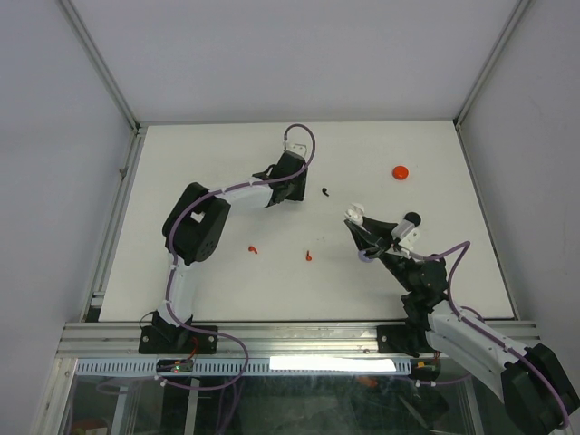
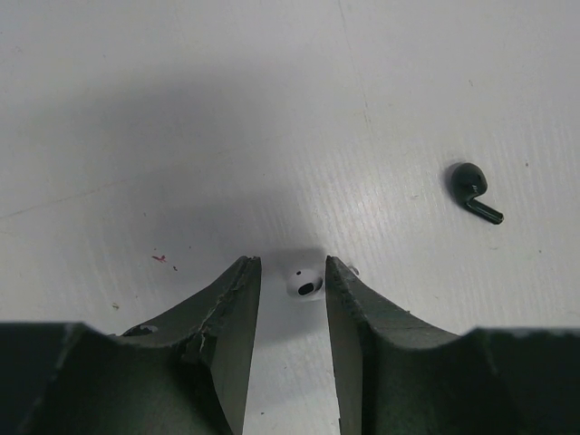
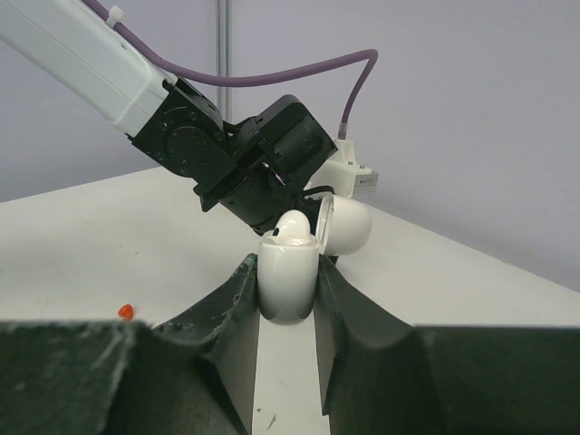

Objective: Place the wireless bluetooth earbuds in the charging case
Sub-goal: Pick up the earbud from the center of the board.

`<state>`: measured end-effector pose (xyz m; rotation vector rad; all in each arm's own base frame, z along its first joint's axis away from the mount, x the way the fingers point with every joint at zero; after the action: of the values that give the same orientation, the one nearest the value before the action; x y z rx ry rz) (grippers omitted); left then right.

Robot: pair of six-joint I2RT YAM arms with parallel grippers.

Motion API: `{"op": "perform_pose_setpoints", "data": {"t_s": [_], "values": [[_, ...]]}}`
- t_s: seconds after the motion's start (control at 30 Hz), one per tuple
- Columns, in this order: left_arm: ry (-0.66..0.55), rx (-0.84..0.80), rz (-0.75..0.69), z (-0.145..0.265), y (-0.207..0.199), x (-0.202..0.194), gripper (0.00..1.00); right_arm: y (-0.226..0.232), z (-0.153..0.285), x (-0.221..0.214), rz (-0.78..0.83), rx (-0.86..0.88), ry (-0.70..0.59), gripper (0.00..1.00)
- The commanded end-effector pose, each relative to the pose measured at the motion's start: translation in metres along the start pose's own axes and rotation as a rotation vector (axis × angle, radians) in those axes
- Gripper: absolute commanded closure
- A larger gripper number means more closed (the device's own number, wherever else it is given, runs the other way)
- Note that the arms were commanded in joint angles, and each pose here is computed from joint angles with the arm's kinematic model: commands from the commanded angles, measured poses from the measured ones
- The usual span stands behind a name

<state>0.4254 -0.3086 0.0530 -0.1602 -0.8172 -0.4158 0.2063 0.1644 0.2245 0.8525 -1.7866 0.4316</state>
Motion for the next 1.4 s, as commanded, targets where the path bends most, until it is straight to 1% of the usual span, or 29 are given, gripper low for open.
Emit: {"op": "perform_pose_setpoints", "data": {"t_s": [0.0, 0.13, 0.33, 0.53, 0.6, 0.67, 0.83, 1.07, 1.17, 1.37], "values": [[-0.020, -0.021, -0.010, 0.007, -0.009, 0.008, 0.64, 0.000, -0.002, 0.013, 0.003, 0.000, -0.057, 1.00], [-0.015, -0.013, -0.013, 0.007, -0.010, 0.008, 0.64, 0.001, -0.001, 0.012, -0.004, -0.001, -0.057, 1.00], [-0.001, -0.016, -0.009, 0.007, -0.013, 0.004, 0.67, 0.001, -0.001, 0.013, -0.010, 0.001, -0.060, 1.00], [-0.001, -0.005, -0.035, 0.013, -0.014, 0.003, 0.75, 0.002, 0.000, 0.013, -0.013, 0.004, -0.057, 1.00], [-0.008, -0.001, -0.046, 0.017, -0.012, 0.004, 0.81, 0.002, 0.000, 0.012, -0.012, 0.003, -0.051, 1.00], [-0.029, -0.001, -0.059, 0.025, -0.010, 0.008, 0.83, 0.002, 0.000, 0.010, -0.008, 0.004, -0.044, 1.00], [-0.131, -0.014, -0.098, 0.061, -0.007, 0.032, 0.84, 0.000, -0.001, 0.007, 0.009, 0.002, -0.029, 1.00], [-0.255, 0.016, -0.218, 0.116, -0.012, 0.059, 0.84, 0.002, -0.007, 0.008, 0.018, 0.027, -0.034, 1.00], [-0.313, 0.039, -0.286, 0.143, -0.020, 0.070, 0.84, 0.004, -0.010, 0.009, 0.018, 0.040, -0.034, 1.00], [-0.430, 0.036, -0.402, 0.201, -0.045, 0.086, 0.84, 0.005, -0.016, 0.013, 0.033, 0.060, -0.049, 1.00]]}}
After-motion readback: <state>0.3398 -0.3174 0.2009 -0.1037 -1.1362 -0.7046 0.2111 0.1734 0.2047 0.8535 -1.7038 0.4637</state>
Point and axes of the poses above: each gripper's point midway between its finger pads, its own z axis back along the fingers, its own y axis along the line the jaws close on, x = y × z, the point moved 3 cm from there along z, back along the fingers, and after that the axes turned 12 degrees about -z, right-handed, at the moved point
